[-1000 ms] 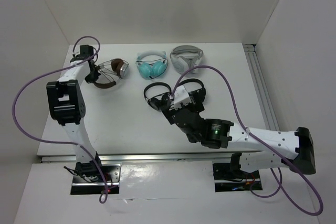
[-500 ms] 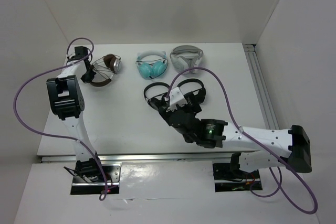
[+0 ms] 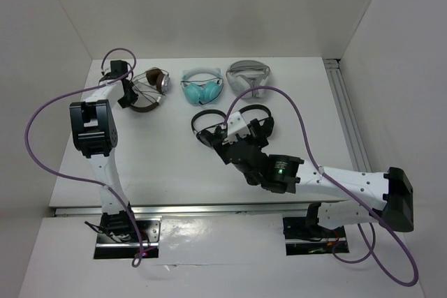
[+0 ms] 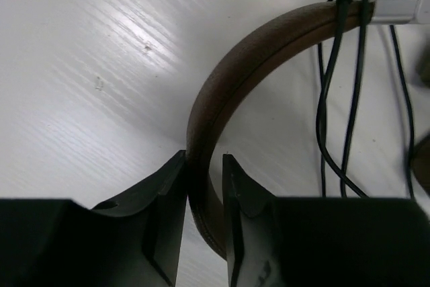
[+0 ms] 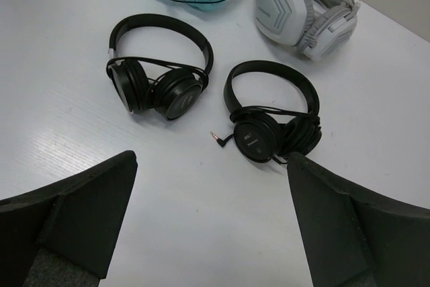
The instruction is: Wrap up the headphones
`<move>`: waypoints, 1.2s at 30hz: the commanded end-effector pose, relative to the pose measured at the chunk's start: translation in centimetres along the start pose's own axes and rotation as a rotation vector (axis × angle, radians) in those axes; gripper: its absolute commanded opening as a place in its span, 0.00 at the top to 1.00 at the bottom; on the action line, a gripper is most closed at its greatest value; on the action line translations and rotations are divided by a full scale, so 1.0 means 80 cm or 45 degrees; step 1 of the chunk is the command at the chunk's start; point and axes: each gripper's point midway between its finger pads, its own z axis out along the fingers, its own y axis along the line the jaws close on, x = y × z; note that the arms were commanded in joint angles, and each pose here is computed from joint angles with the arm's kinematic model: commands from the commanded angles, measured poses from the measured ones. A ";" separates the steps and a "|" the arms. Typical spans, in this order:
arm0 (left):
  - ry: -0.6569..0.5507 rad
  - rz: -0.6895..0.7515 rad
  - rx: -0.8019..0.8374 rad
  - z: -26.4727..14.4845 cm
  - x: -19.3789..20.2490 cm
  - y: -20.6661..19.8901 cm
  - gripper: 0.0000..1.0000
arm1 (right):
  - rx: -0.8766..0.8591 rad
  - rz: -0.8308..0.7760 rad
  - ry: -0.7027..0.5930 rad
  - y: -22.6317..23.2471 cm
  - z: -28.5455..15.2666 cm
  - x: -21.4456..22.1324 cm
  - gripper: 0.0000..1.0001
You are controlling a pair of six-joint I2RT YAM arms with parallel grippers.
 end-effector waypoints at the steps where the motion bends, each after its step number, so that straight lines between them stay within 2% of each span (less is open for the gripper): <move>1: -0.079 -0.019 0.106 -0.022 -0.024 -0.021 0.61 | -0.003 0.085 -0.037 -0.002 -0.001 -0.009 0.00; 2: -0.102 -0.025 0.119 -0.027 -0.031 -0.023 0.57 | -0.015 0.085 -0.036 -0.001 -0.001 -0.009 0.00; 3: -0.088 -0.022 0.129 -0.030 -0.026 -0.023 0.48 | -0.016 0.095 -0.045 -0.003 -0.003 -0.012 0.00; 4: -0.088 -0.022 0.129 -0.027 -0.023 -0.022 0.28 | -0.016 0.095 -0.045 -0.003 -0.003 -0.012 0.00; 6: -0.101 -0.026 0.137 -0.037 -0.027 -0.021 0.00 | -0.027 0.097 -0.045 -0.004 -0.006 -0.013 0.00; 9: -0.137 -0.028 0.213 -0.057 -0.037 -0.037 0.00 | -0.040 0.107 -0.052 -0.004 -0.008 -0.016 0.00; 16: -0.318 -0.022 0.371 -0.162 -0.071 -0.071 0.00 | -0.075 0.184 -0.063 -0.006 -0.012 -0.036 0.00; 17: -0.385 -0.041 0.399 -0.194 -0.089 -0.070 0.00 | -0.076 0.207 -0.073 -0.008 -0.015 -0.046 0.00; 20: -0.420 0.019 0.467 -0.257 -0.087 -0.081 0.00 | -0.057 0.231 -0.028 -0.018 -0.024 -0.051 0.00; 21: -0.494 0.019 0.562 -0.312 -0.095 -0.090 0.00 | -0.046 0.272 -0.039 -0.026 -0.031 -0.070 0.00; 24: -0.545 0.054 0.720 -0.381 -0.074 -0.088 0.00 | -0.016 0.296 -0.006 -0.043 -0.047 -0.075 0.00; 25: -0.616 0.058 0.856 -0.441 -0.069 -0.081 0.00 | -0.006 0.335 -0.019 -0.052 -0.055 -0.080 0.00; 26: -0.609 0.066 0.876 -0.445 -0.052 -0.071 0.00 | -0.003 0.319 -0.005 -0.058 -0.059 -0.076 0.00; 29: -0.680 0.137 1.028 -0.508 -0.014 -0.047 0.00 | -0.040 0.360 -0.050 -0.073 -0.078 -0.083 0.00; 34: -0.639 0.225 1.131 -0.523 0.070 0.004 0.00 | -0.154 0.437 -0.068 -0.089 -0.113 -0.083 0.00; 35: -0.600 0.232 1.110 -0.501 0.092 0.013 0.00 | -0.171 0.458 -0.085 -0.101 -0.124 -0.083 0.00; 36: -0.608 0.238 1.140 -0.506 0.102 0.018 0.00 | -0.173 0.468 -0.094 -0.108 -0.130 -0.082 0.00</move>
